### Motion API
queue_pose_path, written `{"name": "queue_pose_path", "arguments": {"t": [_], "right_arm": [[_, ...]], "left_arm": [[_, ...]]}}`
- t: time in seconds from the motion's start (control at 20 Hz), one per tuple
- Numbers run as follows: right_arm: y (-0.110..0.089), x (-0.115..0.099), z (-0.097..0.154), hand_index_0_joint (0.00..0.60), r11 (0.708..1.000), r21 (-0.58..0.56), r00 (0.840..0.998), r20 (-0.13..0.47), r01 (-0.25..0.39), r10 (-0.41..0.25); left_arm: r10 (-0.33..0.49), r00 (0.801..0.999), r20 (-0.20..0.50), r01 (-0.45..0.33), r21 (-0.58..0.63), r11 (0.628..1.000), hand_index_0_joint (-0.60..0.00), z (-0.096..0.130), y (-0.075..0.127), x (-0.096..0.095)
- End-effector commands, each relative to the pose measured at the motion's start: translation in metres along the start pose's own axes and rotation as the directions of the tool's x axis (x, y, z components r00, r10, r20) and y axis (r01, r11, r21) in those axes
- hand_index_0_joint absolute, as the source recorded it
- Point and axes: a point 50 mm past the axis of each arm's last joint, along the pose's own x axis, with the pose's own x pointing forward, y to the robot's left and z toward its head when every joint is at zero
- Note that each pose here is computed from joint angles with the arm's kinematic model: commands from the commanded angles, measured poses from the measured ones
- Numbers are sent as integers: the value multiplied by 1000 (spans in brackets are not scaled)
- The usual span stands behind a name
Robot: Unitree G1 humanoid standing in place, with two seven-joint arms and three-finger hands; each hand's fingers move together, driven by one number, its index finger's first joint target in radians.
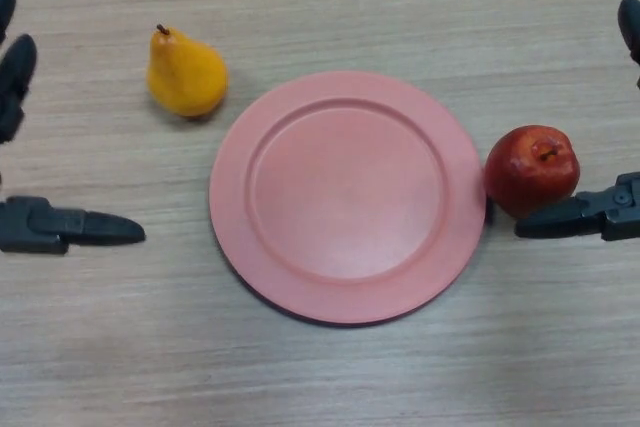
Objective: Pick up the red apple and place it on the plate
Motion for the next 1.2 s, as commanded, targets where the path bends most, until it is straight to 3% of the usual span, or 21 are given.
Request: {"name": "queue_pose_path", "arguments": {"t": [0.05, 0.35, 0.45, 0.5, 0.75, 0.9, 1.2], "right_arm": [[-6, 1, 32, 0, 997, -54, 980, 195, 63, -52], [0, -1, 30, 0, 997, -40, 979, 197, 69, -60], [0, -4, 28, 0, 997, -24, 980, 186, 79, -73], [-1, -6, 29, 0, 996, -25, 979, 190, 86, -80], [-2, -9, 30, 0, 995, -36, 977, 194, 96, -87], [-8, -13, 30, 0, 994, -20, 980, 175, 105, -100], [-16, -19, 31, 0, 991, -35, 976, 182, 127, -119]], "left_arm": [[71, 965, 251, -98, 97, 990, 0, 36, 17, 9], [138, 943, 304, -181, 120, 976, 0, 25, 15, 51], [145, 925, 350, -222, 190, 957, 0, 20, 14, 66], [177, 922, 344, -245, 165, 955, 0, 16, 16, 76], [163, 940, 300, -226, 186, 956, 0, 3, 12, 102], [125, 946, 298, -210, 275, 938, 0, -6, -3, 117], [79, 966, 247, -148, 275, 950, 0, -17, -27, 131]]}}
